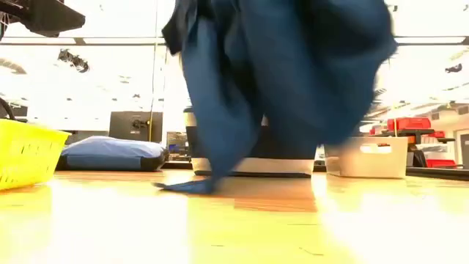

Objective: Pick & Place Medicine items
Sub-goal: Put the blue patient gown into the blue bin

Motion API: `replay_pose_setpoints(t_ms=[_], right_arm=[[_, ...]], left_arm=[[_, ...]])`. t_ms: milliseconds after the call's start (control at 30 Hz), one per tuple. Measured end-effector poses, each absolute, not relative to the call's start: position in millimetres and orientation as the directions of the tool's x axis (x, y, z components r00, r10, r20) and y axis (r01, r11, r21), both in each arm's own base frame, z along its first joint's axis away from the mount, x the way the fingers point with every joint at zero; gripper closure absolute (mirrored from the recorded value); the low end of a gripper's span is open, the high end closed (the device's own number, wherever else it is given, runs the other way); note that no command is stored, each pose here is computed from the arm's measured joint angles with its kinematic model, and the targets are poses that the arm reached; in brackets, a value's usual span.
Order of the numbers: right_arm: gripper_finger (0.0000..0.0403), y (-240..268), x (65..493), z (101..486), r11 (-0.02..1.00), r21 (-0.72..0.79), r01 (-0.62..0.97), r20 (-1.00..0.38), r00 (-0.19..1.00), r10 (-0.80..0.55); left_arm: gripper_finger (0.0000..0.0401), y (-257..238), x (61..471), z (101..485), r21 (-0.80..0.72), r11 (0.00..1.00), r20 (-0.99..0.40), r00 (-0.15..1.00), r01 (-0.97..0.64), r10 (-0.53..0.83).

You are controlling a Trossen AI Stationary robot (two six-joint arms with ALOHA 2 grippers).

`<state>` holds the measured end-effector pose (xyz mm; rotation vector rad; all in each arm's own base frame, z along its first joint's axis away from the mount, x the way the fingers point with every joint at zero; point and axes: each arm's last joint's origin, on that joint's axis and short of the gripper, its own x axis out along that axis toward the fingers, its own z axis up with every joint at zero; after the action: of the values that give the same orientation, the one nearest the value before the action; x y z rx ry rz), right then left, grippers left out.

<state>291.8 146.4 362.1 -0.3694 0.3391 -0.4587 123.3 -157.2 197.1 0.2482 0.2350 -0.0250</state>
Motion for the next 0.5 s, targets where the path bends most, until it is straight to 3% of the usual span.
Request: replay_pose_setpoints(t_ms=[133, 267, 400, 500], right_arm=[[0.0388, 140.1, 288.4, 424.0, 0.644, -0.589, 0.488, -0.056, 0.770, -0.635], [0.0388, 122.4, 285.3, 474.0, 0.517, -0.645, 0.562, 0.042, 0.702, -0.711], [0.0388, 98.1, 284.9, 501.4, 0.451, -0.665, 0.596, 0.085, 0.660, -0.746], [0.0388, 77.0, 292.1, 501.0, 0.419, -0.685, 0.596, 0.088, 0.638, -0.765]], left_arm=[[0.0039, -157.3, 123.4, 197.4, 0.241, 0.969, -0.232, 0.973, 0.053, 0.004], [0.0039, -157.3, 123.4, 197.4, 0.241, 0.969, -0.232, 0.973, 0.054, 0.004], [0.0039, -157.3, 123.4, 197.4, 0.243, 0.969, -0.232, 0.973, 0.054, 0.004], [0.0039, -157.3, 123.4, 197.4, 0.243, 0.969, -0.232, 0.973, 0.054, 0.004]])
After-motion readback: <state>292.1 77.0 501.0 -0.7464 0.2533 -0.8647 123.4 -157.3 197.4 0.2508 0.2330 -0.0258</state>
